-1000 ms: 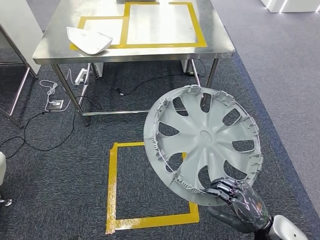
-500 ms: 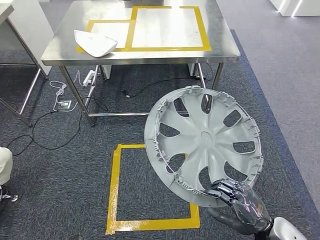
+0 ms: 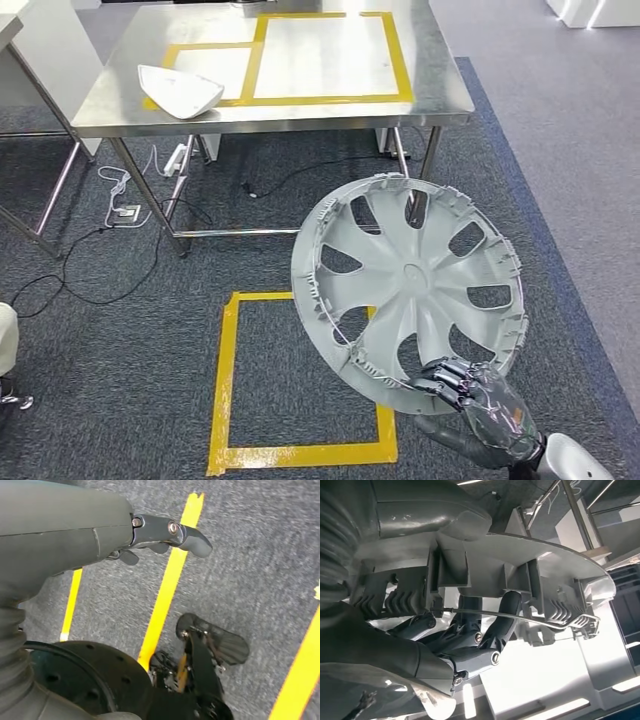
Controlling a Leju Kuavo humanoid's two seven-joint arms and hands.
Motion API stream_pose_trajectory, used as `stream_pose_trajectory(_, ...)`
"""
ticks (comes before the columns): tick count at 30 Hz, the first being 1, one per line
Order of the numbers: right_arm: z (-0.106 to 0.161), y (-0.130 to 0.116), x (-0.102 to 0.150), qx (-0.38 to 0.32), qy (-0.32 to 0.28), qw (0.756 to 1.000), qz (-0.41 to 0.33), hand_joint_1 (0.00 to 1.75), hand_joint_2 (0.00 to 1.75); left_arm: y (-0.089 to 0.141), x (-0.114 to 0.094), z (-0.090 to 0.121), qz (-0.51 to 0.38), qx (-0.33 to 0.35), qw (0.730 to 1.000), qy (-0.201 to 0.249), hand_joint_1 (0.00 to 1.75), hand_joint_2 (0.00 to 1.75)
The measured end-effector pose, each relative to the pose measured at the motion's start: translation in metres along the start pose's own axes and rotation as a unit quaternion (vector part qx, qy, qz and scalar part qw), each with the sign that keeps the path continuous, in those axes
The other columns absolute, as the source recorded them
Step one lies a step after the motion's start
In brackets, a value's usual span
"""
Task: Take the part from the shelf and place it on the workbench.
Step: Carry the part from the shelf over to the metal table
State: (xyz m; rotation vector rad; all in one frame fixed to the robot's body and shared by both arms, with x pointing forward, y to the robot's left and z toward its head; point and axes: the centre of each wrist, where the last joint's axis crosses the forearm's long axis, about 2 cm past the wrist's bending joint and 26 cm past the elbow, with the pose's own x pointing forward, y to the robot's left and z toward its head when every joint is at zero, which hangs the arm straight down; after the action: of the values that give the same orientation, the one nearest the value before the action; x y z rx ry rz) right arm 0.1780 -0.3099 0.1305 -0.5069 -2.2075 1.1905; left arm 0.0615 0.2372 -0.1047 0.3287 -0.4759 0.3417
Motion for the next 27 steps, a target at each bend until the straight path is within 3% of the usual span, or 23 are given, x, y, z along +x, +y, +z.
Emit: stream_pose_trajectory(27,-0.0012,0.0001,-0.0001,-0.001,-0.005,1.0,-0.001,1.75,1.75,-0.0015,-0.0003,0.0008,-0.002,-0.003,1.0,0.0,0.0,1.75)
